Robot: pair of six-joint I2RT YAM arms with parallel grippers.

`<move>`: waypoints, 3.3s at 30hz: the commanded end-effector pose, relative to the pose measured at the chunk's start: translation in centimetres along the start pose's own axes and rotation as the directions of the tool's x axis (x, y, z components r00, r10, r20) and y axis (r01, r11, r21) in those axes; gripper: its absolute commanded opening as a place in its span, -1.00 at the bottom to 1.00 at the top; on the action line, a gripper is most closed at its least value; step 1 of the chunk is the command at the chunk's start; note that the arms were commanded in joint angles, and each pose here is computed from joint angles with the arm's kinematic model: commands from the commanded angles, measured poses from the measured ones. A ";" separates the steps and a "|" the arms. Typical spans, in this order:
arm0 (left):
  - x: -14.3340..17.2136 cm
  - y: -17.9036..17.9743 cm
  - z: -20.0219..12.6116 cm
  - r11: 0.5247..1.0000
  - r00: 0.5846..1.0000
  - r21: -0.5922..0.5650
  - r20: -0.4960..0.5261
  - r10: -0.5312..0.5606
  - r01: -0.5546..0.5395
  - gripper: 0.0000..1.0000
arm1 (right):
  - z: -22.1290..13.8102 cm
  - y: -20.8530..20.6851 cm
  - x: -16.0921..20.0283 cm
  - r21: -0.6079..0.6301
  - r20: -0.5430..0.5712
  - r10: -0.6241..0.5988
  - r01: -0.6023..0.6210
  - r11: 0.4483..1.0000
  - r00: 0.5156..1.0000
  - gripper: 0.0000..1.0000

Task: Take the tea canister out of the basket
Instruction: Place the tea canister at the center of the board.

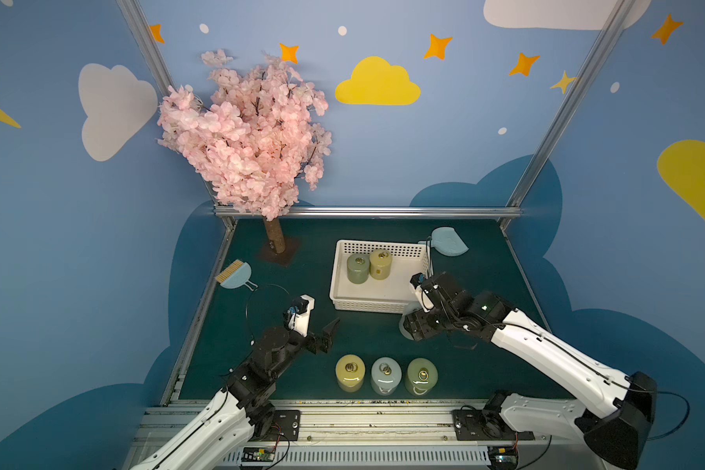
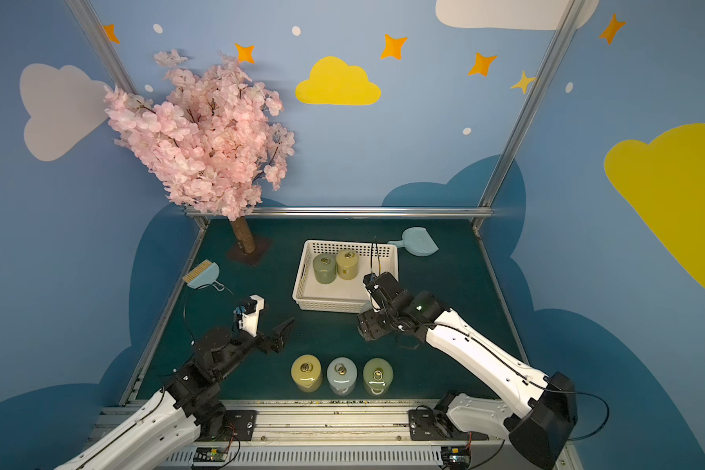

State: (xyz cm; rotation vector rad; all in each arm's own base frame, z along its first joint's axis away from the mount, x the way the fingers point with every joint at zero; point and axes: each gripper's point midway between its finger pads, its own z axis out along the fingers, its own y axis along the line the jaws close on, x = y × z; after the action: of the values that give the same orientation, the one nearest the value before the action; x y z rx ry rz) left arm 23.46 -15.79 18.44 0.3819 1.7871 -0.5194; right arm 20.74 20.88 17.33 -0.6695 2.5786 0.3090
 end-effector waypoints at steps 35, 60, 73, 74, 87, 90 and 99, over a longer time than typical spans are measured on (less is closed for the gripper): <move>-0.2 0.2 -0.1 1.000 1.000 -0.010 0.012 0.002 -0.002 1.00 | 6.7 -0.6 3.6 0.058 -0.096 0.137 -0.132 0.990 0.986 0.21; -0.2 0.3 -0.2 1.000 1.000 -0.013 0.011 0.005 -0.005 1.00 | 7.3 -0.5 5.2 0.044 -0.129 0.153 -0.148 0.988 0.980 0.76; -2.0 0.3 -0.1 1.000 1.000 -0.030 0.019 -0.009 0.009 1.00 | 5.0 -1.0 4.4 0.057 -0.094 0.140 -0.135 0.989 0.986 0.97; -2.1 0.3 0.0 0.999 1.000 -0.035 0.007 -0.011 0.011 1.00 | 4.7 -1.1 4.3 0.058 -0.088 0.134 -0.130 0.990 0.987 0.96; -3.7 0.0 3.6 0.998 0.990 -0.063 -0.137 0.007 -0.015 1.00 | 1.6 -3.0 0.3 0.042 0.096 0.081 -0.086 0.995 0.992 0.97; -4.1 0.2 4.7 0.996 0.985 -0.083 -0.171 0.010 -0.024 1.00 | 1.4 -4.2 -0.6 0.049 0.146 0.080 -0.088 0.995 0.986 0.97; -4.5 0.0 8.3 0.999 0.958 -0.038 -0.288 -0.018 0.008 1.00 | 1.6 -6.5 -2.3 0.104 0.252 0.044 -0.072 0.992 0.967 0.96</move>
State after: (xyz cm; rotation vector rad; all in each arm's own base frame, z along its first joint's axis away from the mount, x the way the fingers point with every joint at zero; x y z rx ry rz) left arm 31.00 -19.67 21.07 0.4106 2.0310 -0.4192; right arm 25.50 16.79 15.70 -0.4601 2.4327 0.2692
